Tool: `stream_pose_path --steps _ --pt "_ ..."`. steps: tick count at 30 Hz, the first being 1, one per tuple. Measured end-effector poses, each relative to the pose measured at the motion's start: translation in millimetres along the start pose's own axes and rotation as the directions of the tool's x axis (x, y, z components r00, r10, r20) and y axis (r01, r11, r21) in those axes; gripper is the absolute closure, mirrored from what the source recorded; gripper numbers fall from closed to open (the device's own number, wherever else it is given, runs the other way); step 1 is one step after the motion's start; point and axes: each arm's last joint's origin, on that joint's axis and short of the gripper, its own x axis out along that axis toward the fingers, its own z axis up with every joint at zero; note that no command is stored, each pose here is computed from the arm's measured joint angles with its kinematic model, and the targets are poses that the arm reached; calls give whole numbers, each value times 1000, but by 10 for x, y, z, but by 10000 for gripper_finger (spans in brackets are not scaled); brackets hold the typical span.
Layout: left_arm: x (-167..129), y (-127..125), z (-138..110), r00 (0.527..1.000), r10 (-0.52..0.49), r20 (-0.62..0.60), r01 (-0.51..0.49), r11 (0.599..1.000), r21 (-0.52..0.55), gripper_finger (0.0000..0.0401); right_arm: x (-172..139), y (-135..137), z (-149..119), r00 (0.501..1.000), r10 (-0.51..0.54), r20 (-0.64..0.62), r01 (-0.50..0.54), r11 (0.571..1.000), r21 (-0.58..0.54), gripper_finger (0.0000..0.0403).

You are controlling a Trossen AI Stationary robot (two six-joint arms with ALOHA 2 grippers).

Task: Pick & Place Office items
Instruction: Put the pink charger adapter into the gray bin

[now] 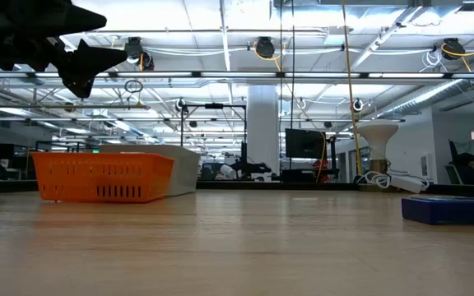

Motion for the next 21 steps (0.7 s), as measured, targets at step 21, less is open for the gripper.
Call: stream_pose_path --steps 21 --pt "3 11 4 1000 14 4 -14 1000 -13 146 74 60 -18 999 39 32 -38 999 -14 147"
